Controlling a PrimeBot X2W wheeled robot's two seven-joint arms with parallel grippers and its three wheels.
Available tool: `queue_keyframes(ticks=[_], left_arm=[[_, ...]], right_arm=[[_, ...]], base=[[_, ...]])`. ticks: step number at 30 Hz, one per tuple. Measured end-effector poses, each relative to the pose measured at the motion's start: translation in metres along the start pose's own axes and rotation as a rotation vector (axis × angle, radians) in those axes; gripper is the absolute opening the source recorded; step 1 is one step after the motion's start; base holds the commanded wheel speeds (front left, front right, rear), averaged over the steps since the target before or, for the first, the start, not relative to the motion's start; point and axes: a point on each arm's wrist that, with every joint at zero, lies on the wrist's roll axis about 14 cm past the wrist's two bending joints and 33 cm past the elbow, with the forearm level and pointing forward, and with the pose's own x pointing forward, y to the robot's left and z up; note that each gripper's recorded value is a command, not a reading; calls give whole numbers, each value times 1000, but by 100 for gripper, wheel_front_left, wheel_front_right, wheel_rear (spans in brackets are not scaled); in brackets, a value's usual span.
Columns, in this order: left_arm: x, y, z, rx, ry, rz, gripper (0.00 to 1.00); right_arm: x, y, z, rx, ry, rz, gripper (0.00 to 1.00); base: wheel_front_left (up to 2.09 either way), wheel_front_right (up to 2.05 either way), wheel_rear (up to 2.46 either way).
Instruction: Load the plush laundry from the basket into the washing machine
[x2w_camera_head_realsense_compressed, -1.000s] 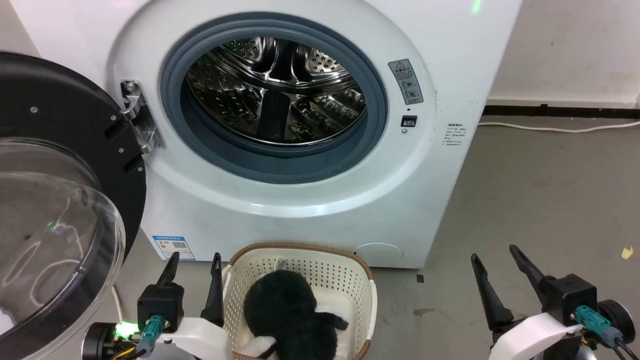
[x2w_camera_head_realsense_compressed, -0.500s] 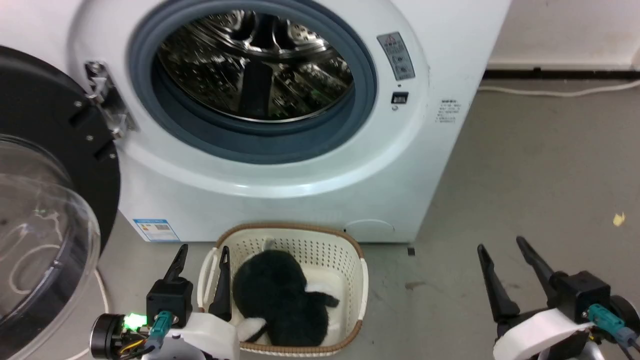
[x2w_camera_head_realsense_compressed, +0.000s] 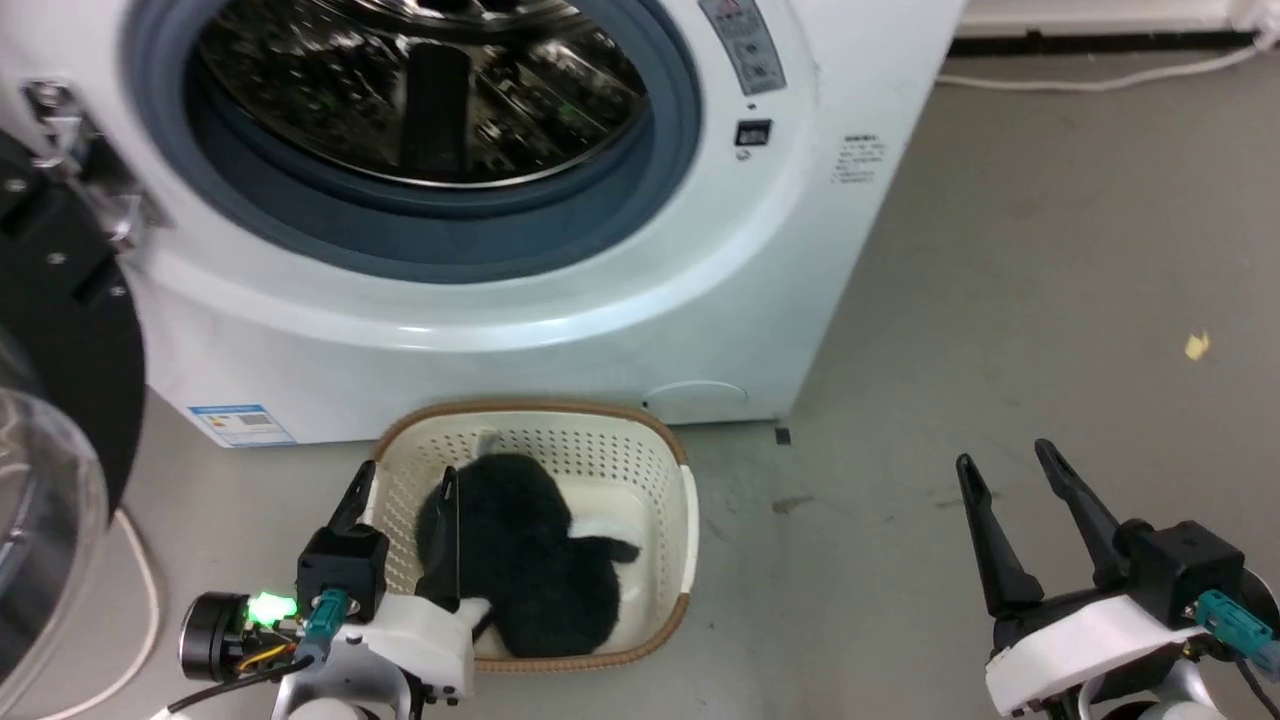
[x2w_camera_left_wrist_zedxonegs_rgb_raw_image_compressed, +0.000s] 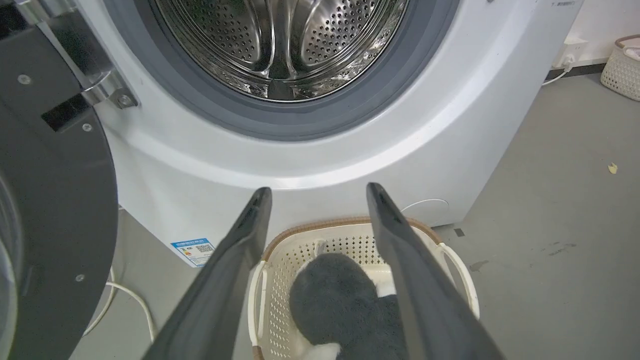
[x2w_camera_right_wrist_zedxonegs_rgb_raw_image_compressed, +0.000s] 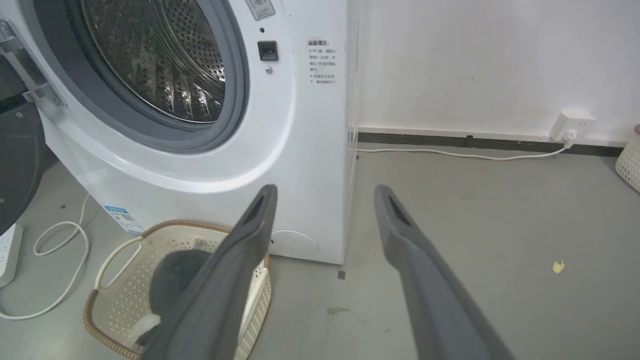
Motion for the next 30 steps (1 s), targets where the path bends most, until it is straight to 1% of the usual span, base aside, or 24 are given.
queue_keyframes(ticks=[5, 12, 13, 15, 20, 21, 24, 26, 27, 30], left_arm=[[13, -9, -13, 10, 29, -38, 100], [30, -19, -42, 12, 108, -87, 100], [37, -23, -55, 13, 148, -109, 100], [43, -24, -65, 6, 178, -114, 100], [54, -27, -94, 29, 279, -151, 100], [58, -29, -106, 41, 321, -172, 100], [62, -30, -118, 54, 356, -188, 100], [67, -33, -136, 75, 415, -218, 100], [67, -33, -136, 75, 415, -218, 100], [74, -34, -158, 86, 486, -241, 100]], right_arm=[[2, -8, -5, 13, 10, -23, 100], [5, -13, -12, 28, 20, -41, 100], [8, -17, -14, 33, 20, -52, 100], [9, -19, -17, 39, 26, -60, 100], [11, -25, -25, 51, 43, -78, 100], [14, -27, -26, 56, 41, -85, 100], [14, -29, -30, 63, 48, -93, 100], [15, -33, -34, 69, 58, -106, 100], [15, -33, -34, 69, 58, -106, 100], [15, -38, -42, 81, 76, -126, 100]], base=[[0, 0, 0], [0, 0, 0], [0, 0, 0], [0, 0, 0], [0, 0, 0], [0, 0, 0], [0, 0, 0], [0, 0, 0], [0, 0, 0], [0, 0, 0]])
